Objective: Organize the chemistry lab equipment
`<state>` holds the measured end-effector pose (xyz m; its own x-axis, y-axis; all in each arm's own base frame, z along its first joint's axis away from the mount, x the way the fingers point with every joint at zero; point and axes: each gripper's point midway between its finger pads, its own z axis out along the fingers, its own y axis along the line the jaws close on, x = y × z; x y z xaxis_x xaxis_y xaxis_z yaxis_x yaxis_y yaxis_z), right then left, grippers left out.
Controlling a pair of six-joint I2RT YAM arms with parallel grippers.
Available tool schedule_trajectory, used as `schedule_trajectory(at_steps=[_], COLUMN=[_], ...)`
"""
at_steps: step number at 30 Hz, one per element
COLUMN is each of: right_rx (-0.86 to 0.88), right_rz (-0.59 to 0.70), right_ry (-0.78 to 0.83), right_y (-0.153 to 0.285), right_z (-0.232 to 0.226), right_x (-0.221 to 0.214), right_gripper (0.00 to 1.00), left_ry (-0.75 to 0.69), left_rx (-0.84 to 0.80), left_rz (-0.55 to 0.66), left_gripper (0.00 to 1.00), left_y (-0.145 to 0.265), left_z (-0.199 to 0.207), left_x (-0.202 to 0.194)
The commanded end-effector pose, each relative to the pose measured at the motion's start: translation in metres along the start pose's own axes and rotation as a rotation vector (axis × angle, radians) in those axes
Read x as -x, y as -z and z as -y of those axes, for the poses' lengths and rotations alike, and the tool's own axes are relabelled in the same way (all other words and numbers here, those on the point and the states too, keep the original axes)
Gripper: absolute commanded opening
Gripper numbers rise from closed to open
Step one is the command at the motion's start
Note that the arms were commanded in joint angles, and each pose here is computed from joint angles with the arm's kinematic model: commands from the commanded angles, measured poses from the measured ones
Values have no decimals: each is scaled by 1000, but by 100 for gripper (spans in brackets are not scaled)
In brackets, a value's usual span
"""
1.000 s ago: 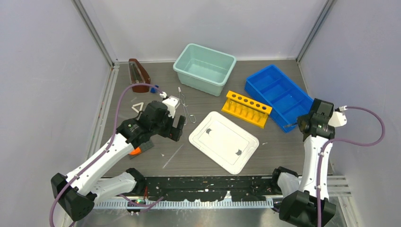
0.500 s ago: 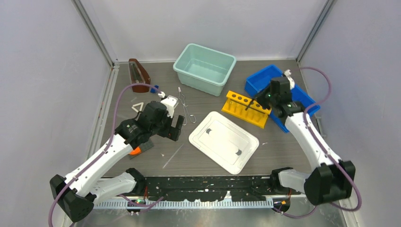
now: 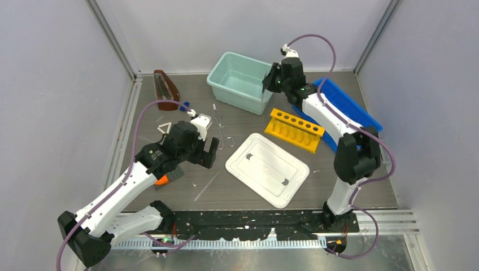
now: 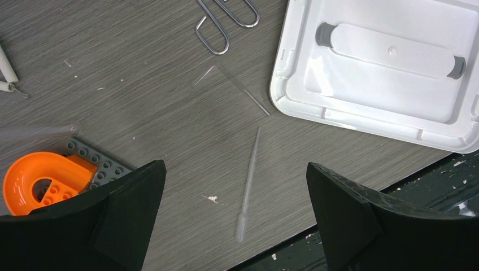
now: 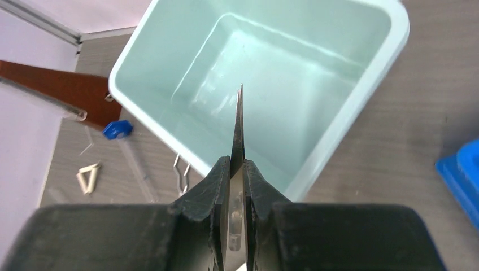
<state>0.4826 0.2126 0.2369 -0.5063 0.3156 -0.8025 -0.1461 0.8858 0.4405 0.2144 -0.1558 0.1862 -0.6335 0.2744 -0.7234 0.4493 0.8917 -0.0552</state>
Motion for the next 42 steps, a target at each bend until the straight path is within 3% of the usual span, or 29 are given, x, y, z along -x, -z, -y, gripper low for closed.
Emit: schedule_trajectory(at_steps=[1, 9, 17, 27, 35, 42], right_rx=[-37, -55, -75, -105, -122, -115], right_rz=[101, 127, 45, 5, 37, 67], right_ry=[178, 293, 428, 418, 412, 275], right_y=[-36, -81, -113, -120, -80, 1], right_z=[4, -1, 1, 1, -16, -33], right_x=[34, 53, 16, 2, 42, 65], right_gripper=[14, 14, 17, 24, 44, 46], left_ry=[9, 8, 7, 5, -6, -17], left_rx=[-14, -14, -2, 0, 38, 132], left_rz=[68, 76, 80, 75, 46, 32], left_gripper=[100, 100, 100, 100, 100, 100], left_y=[11, 11, 11, 9, 7, 7], left_z=[3, 3, 1, 1, -6, -23], left_x=[18, 19, 19, 19, 15, 15])
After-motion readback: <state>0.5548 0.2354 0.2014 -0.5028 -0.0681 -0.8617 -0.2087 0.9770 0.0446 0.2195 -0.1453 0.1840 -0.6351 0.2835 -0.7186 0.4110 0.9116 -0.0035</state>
